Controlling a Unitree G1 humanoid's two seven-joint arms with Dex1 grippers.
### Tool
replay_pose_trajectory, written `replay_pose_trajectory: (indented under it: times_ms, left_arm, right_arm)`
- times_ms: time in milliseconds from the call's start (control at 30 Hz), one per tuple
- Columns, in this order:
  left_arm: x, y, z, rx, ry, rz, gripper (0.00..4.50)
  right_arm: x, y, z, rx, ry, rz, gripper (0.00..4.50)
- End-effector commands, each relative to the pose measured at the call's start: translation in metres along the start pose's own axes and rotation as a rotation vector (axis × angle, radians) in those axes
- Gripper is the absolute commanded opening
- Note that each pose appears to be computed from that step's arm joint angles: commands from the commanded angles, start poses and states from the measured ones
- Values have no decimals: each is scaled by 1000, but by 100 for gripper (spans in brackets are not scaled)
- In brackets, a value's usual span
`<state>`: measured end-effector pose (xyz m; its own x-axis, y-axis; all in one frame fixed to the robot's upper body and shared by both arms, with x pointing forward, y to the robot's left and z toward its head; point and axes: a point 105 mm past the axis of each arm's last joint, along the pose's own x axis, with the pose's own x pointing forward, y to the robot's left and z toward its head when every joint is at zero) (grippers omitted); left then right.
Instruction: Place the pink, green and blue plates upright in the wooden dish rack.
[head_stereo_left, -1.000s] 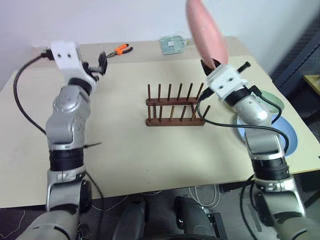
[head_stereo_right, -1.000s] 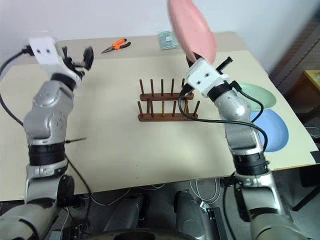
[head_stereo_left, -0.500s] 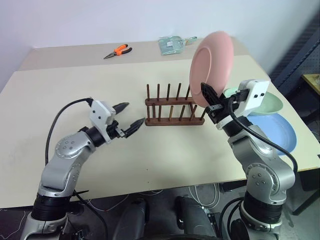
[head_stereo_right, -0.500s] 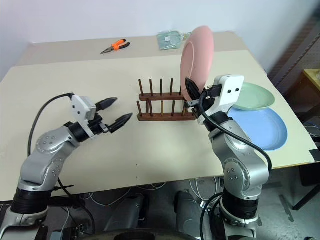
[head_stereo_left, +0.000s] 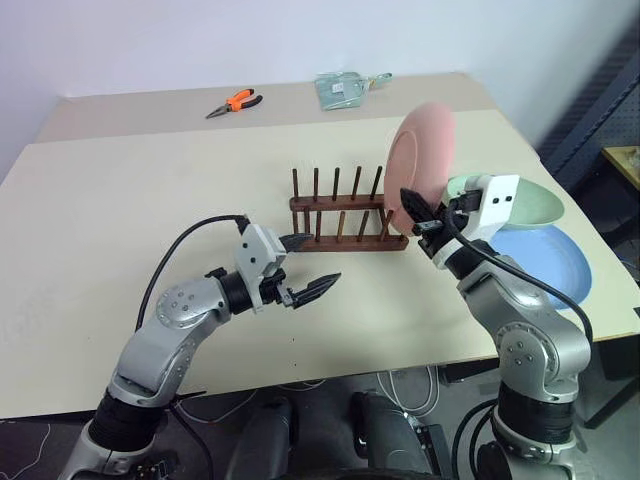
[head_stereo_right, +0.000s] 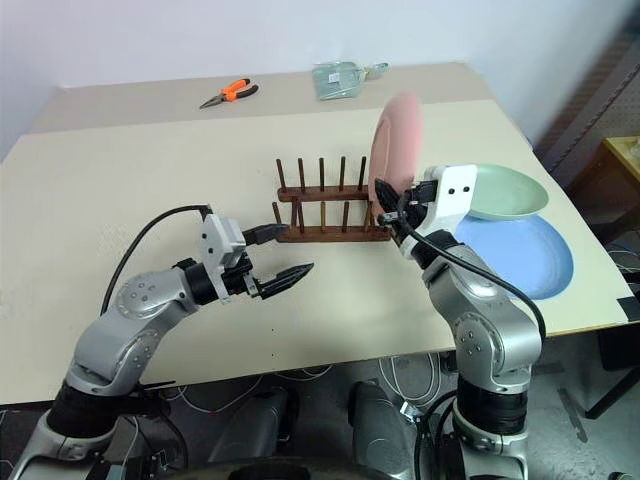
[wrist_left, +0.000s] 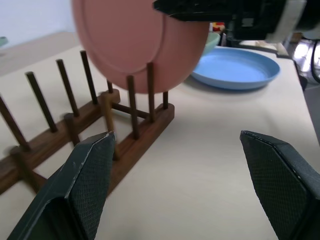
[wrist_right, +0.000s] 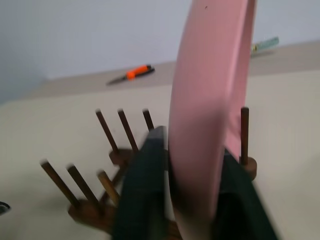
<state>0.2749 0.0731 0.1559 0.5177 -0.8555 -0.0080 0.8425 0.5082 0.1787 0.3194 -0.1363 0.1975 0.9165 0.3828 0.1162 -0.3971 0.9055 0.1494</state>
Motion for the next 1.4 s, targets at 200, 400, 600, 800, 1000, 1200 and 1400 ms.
replay_pose_trajectory:
  times_ms: [200, 400, 600, 800, 1000, 1200, 1400]
  left_arm:
    - [0, 3, 3, 44, -11, 4, 413]
    - [0, 7, 0, 45, -5, 8, 413]
    - [0, 15, -2, 60, 1, 15, 413]
    - [4, 16, -3, 79, 1, 2, 413]
    - [7, 13, -2, 88, -11, 0, 413]
    - [3, 12, -4, 89, -7, 22, 413]
    - [-1, 11, -7, 84, 4, 40, 413]
  right_arm:
    - [-1, -3, 35, -301, -95, 45, 434]
    - [-29, -11, 61, -421, -102, 207, 434]
    - [-66, -71, 45, -596, 188, 162, 434]
    - [-65, -155, 15, -1082, 480, -76, 434]
    - [-46, -187, -3, -1351, 550, -89, 434]
    - [-32, -192, -7, -1439, 518, -69, 301]
    - [-31, -182, 0, -1464, 466, -35, 5]
